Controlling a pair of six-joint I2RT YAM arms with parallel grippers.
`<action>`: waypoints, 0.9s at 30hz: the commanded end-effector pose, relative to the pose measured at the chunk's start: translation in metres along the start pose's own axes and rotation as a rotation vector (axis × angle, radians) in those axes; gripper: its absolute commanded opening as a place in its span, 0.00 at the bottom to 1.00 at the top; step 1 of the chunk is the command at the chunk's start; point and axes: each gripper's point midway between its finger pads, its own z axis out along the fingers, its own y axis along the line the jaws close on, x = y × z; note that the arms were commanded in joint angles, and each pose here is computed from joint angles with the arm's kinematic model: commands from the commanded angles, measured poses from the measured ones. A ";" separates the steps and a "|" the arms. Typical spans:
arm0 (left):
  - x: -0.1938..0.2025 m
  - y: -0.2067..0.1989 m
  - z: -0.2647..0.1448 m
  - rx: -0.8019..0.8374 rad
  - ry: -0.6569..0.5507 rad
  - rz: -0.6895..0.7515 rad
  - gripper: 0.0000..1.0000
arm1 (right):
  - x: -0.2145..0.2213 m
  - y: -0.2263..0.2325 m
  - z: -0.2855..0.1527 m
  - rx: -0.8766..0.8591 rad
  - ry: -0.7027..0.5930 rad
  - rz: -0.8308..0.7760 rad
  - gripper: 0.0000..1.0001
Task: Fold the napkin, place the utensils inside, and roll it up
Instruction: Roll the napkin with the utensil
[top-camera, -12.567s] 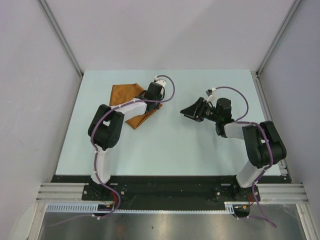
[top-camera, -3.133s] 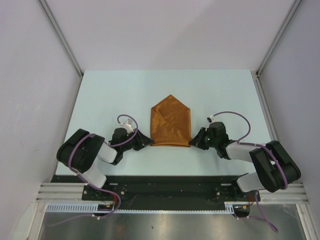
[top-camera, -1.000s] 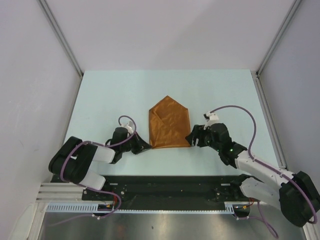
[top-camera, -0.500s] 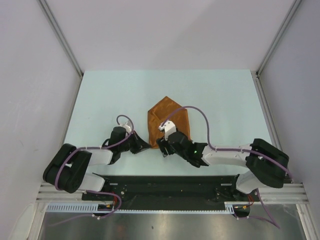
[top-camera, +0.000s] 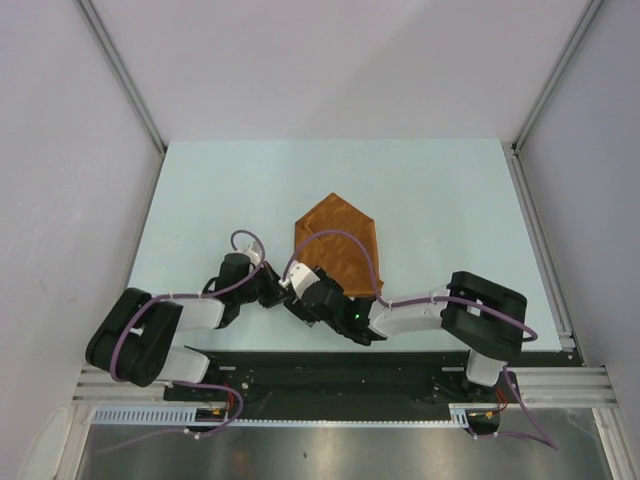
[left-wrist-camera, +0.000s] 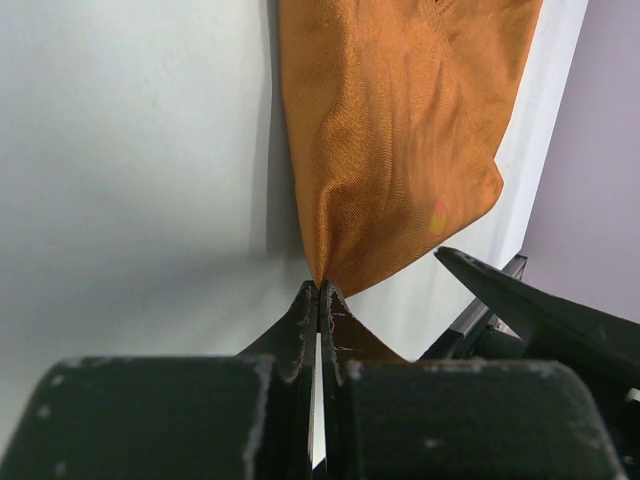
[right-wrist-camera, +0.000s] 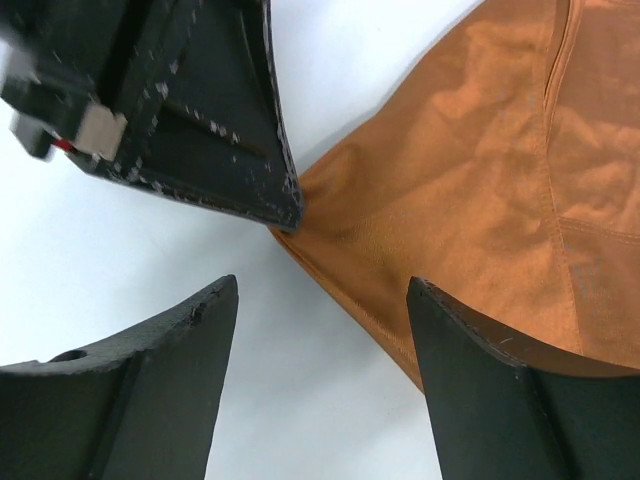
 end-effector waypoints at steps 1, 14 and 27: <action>-0.011 -0.014 -0.003 0.046 -0.025 0.033 0.00 | -0.015 -0.005 0.008 0.064 -0.040 -0.039 0.74; -0.013 -0.010 -0.007 0.034 -0.031 0.033 0.00 | 0.020 -0.026 0.032 0.255 0.076 -0.140 0.77; -0.017 -0.010 -0.009 0.030 -0.045 0.038 0.00 | 0.047 -0.038 0.032 0.275 0.145 -0.168 0.63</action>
